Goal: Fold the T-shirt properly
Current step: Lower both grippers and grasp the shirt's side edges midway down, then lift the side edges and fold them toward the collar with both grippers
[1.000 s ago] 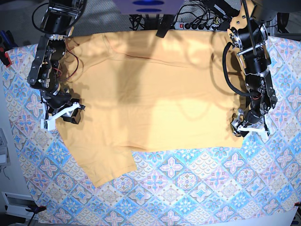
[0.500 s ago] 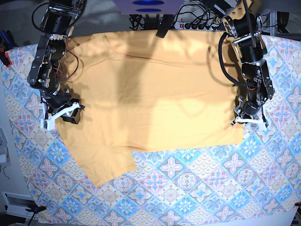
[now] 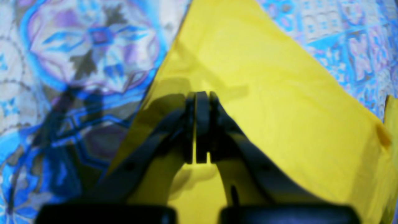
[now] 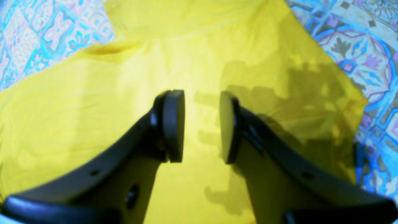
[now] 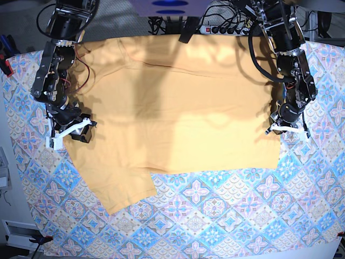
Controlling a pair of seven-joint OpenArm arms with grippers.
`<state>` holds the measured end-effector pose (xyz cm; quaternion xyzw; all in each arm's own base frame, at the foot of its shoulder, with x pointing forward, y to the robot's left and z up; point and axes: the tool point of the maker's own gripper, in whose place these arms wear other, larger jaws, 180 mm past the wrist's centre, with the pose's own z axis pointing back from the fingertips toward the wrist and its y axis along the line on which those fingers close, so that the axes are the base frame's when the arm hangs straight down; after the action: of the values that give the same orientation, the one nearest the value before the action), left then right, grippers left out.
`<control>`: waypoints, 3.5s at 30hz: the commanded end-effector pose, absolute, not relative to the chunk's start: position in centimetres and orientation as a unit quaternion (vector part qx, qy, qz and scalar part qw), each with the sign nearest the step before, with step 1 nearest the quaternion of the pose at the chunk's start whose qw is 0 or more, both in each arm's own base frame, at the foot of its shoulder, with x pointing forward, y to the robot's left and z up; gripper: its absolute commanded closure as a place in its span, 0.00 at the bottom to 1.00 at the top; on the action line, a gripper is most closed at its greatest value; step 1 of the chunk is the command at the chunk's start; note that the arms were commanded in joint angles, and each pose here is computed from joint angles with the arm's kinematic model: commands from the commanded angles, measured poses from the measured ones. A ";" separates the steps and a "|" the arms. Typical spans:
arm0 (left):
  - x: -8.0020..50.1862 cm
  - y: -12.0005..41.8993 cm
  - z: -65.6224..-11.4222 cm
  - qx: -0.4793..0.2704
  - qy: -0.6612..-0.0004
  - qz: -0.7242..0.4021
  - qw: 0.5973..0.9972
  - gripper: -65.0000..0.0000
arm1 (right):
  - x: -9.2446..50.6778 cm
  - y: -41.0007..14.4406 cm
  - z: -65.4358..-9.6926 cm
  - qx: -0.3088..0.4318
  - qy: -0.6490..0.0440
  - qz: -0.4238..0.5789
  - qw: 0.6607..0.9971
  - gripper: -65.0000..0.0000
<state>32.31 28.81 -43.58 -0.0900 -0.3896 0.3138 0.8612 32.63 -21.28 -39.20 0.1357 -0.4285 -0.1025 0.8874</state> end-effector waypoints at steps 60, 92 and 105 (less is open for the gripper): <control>36.6 26.4 -48.3 -0.129 -0.338 0.357 0.862 1.00 | 33.7 -21.5 -37.6 0.137 -0.454 -0.098 0.875 0.72; 31.1 27.7 -43.7 -0.131 -0.388 0.318 0.855 1.00 | 42.1 -29.9 -41.4 0.052 -0.450 -0.118 0.884 0.71; 30.3 27.7 -44.3 -0.129 -0.381 0.319 0.858 1.00 | 43.1 -29.2 -44.1 0.032 -0.461 -0.065 0.884 0.71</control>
<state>29.50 27.04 -45.48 -0.1304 -0.3614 0.3254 0.8640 41.34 -28.29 -46.38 0.0366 -0.4298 -0.0633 0.9000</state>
